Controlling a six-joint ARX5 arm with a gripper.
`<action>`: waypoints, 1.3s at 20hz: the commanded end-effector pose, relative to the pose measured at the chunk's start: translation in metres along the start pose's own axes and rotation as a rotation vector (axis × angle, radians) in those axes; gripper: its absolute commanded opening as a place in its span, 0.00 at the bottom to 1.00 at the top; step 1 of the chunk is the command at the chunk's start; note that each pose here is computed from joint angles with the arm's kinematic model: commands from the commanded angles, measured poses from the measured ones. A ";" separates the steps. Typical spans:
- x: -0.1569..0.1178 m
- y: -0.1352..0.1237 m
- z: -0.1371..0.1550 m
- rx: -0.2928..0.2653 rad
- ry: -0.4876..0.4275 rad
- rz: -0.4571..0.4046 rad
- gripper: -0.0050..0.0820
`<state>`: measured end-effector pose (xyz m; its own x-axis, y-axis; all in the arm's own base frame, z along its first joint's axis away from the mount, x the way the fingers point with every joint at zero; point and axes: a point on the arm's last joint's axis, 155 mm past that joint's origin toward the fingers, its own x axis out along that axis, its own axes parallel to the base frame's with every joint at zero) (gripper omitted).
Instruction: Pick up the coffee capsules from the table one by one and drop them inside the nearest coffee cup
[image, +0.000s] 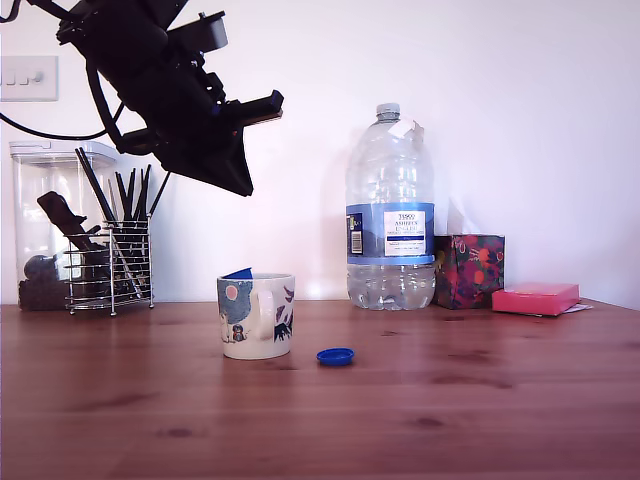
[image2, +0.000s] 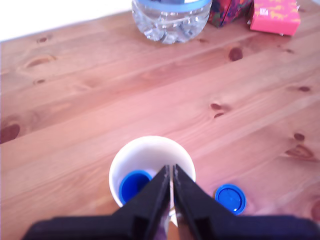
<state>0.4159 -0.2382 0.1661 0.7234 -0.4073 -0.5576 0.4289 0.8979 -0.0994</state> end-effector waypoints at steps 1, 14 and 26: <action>-0.007 -0.002 0.002 0.009 -0.012 -0.006 0.03; -0.094 0.043 -0.053 -0.081 -0.174 -0.043 0.03; -0.170 0.072 -0.099 -0.143 -0.415 0.043 0.03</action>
<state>0.2733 -0.0889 0.1785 0.9067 -0.3771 -0.1890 0.3396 0.9184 -0.2031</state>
